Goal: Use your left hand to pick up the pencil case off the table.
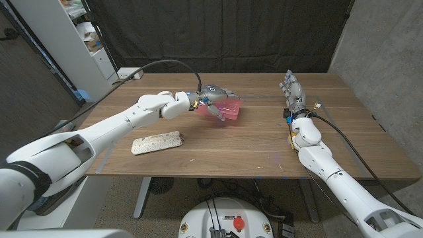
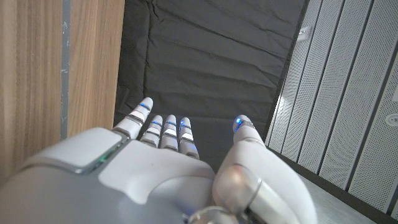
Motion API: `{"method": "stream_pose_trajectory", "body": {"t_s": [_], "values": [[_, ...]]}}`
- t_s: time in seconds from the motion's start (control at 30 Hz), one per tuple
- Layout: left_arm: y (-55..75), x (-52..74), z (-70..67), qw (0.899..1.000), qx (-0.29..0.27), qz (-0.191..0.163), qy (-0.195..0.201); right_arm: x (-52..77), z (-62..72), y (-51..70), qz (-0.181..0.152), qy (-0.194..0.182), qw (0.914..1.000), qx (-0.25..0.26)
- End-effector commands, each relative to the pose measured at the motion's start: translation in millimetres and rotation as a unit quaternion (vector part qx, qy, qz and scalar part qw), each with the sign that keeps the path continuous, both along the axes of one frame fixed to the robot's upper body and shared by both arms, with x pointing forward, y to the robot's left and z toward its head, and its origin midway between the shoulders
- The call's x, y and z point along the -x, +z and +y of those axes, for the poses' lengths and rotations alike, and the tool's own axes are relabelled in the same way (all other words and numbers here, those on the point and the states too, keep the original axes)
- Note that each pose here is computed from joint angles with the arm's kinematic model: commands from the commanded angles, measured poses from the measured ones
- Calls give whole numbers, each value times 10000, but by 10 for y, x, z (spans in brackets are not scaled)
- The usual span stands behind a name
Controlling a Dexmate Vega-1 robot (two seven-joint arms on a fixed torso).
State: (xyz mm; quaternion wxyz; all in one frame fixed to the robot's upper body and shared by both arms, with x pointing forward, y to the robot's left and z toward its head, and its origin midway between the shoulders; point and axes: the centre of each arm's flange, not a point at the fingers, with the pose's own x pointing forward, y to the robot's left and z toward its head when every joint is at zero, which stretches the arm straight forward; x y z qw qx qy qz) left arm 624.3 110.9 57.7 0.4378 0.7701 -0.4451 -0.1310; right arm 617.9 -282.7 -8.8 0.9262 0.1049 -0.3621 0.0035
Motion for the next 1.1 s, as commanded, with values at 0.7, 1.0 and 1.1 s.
{"method": "stream_pose_trajectory", "body": {"t_s": [0.7,1.0,1.1], "values": [[294,321,-88,9997,133,-178,-113,97,-127,10,-17,-187,9998,54],[359,395,-96,9994,191,-269,-94,95,-134,16,-15,-207,9997,93],[399,436,-100,9991,230,-322,-117,105,-142,14,-15,-209,9997,90]]}}
